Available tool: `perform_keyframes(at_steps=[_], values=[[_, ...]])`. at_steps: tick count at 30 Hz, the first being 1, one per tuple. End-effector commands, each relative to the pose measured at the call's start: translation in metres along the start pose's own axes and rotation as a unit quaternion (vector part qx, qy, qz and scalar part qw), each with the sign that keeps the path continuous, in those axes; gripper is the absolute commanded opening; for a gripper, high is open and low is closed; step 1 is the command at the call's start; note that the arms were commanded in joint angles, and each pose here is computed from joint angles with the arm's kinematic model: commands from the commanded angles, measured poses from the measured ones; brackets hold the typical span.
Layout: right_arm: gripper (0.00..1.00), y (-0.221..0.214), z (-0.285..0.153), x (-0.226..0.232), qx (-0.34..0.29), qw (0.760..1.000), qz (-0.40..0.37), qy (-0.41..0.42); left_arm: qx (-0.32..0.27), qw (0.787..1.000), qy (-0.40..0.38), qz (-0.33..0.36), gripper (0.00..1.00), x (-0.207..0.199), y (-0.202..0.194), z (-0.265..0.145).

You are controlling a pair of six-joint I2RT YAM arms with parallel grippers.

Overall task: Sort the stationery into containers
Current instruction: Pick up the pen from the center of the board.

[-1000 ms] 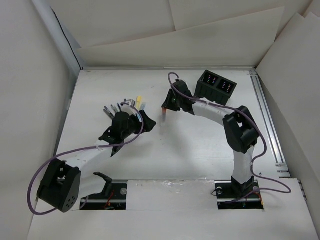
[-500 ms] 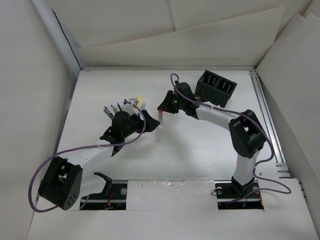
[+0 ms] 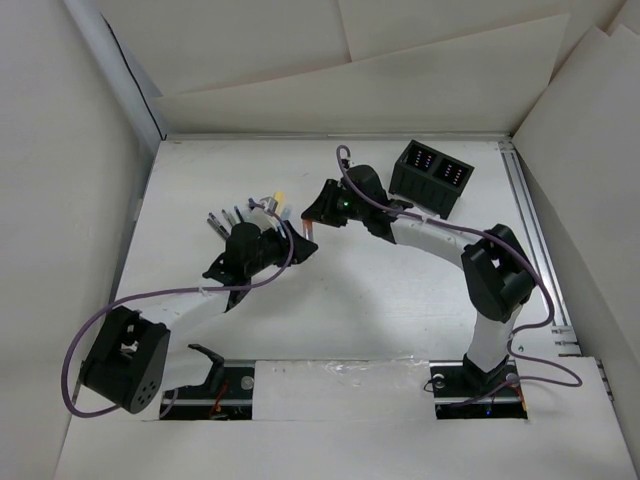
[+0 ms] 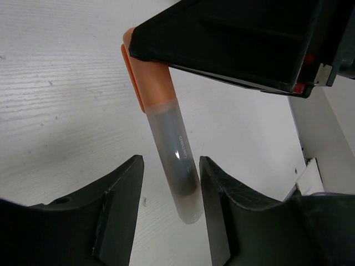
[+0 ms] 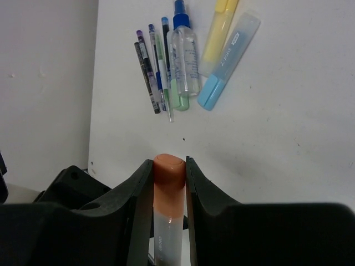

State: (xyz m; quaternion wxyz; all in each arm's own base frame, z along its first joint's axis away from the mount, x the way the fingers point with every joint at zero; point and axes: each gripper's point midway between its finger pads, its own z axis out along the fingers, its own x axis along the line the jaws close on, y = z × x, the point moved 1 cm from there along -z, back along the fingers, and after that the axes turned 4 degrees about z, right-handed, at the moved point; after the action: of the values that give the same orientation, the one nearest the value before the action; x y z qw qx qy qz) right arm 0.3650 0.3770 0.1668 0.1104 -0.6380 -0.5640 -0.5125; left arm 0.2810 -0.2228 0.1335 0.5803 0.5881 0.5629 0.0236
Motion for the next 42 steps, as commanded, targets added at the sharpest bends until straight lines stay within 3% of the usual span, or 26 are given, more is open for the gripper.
perform_keyframes(at_steps=[1, 4, 5, 6, 10, 14, 15, 16, 19, 23, 25, 27, 28, 29, 30, 33, 37, 42], values=[[0.0, 0.01, -0.014, 0.039, -0.02, 0.998, -0.007, 0.064, -0.015, 1.0, -0.025, 0.005, 0.41, -0.01, 0.008, 0.002], [0.0, 0.01, -0.014, 0.039, -0.02, 0.998, -0.007, 0.064, -0.014, 1.0, -0.025, 0.0, 0.32, -0.009, 0.008, 0.004], [0.0, 0.008, -0.013, 0.036, -0.018, 0.998, -0.006, 0.061, -0.014, 1.0, -0.025, 0.0, 0.24, -0.009, 0.008, 0.004], [0.0, 0.007, -0.013, 0.036, -0.018, 0.998, -0.006, 0.061, -0.014, 1.0, -0.025, 0.0, 0.23, -0.009, 0.008, 0.004], [0.0, 0.006, -0.011, 0.035, -0.014, 0.998, -0.006, 0.063, -0.019, 0.999, -0.028, 0.002, 0.02, -0.011, 0.008, 0.002], [0.03, 0.007, -0.011, 0.036, -0.017, 0.998, -0.007, 0.067, -0.027, 0.999, -0.028, 0.004, 0.0, -0.012, 0.011, -0.002], [0.08, 0.007, -0.011, 0.036, -0.017, 0.998, -0.007, 0.067, -0.031, 0.999, -0.032, 0.005, 0.0, -0.014, 0.013, -0.004], [0.25, 0.007, -0.011, 0.036, -0.017, 0.998, -0.007, 0.067, -0.028, 0.999, -0.029, 0.008, 0.0, -0.011, 0.01, -0.004], [0.53, 0.002, -0.009, 0.034, -0.006, 0.998, -0.011, 0.069, -0.028, 0.999, -0.029, 0.015, 0.0, -0.012, 0.01, -0.005], [0.69, 0.0, -0.009, 0.033, 0.0, 0.998, -0.015, 0.068, -0.025, 0.999, -0.026, 0.018, 0.0, -0.011, 0.01, -0.004], [0.72, 0.002, -0.007, 0.034, 0.001, 0.998, -0.019, 0.067, -0.028, 0.999, -0.022, 0.022, 0.0, -0.009, 0.011, -0.003], [0.72, 0.0, -0.004, 0.03, 0.004, 0.998, -0.018, 0.063, -0.024, 0.999, -0.02, 0.021, 0.0, -0.007, 0.009, -0.002], [0.65, 0.0, -0.004, 0.03, 0.004, 0.998, -0.018, 0.063, -0.024, 0.999, -0.02, 0.021, 0.0, -0.007, 0.009, -0.002], [0.65, -0.002, -0.004, 0.037, 0.005, 0.997, -0.021, 0.069, -0.024, 0.999, -0.02, 0.021, 0.0, -0.007, 0.009, -0.002], [0.57, -0.003, -0.001, 0.033, 0.007, 0.998, -0.02, 0.066, -0.024, 0.999, -0.02, 0.021, 0.0, -0.007, 0.009, -0.002], [0.5, -0.003, -0.001, 0.033, 0.007, 0.998, -0.02, 0.066, -0.024, 0.999, -0.02, 0.021, 0.0, -0.007, 0.009, -0.002], [0.47, -0.006, 0.001, 0.031, 0.014, 0.998, -0.019, 0.065, -0.024, 0.999, -0.02, 0.021, 0.0, -0.007, 0.009, -0.002], [0.27, -0.012, 0.002, 0.029, 0.017, 0.998, -0.015, 0.06, -0.027, 0.999, -0.016, 0.021, 0.0, -0.006, 0.009, -0.002]])
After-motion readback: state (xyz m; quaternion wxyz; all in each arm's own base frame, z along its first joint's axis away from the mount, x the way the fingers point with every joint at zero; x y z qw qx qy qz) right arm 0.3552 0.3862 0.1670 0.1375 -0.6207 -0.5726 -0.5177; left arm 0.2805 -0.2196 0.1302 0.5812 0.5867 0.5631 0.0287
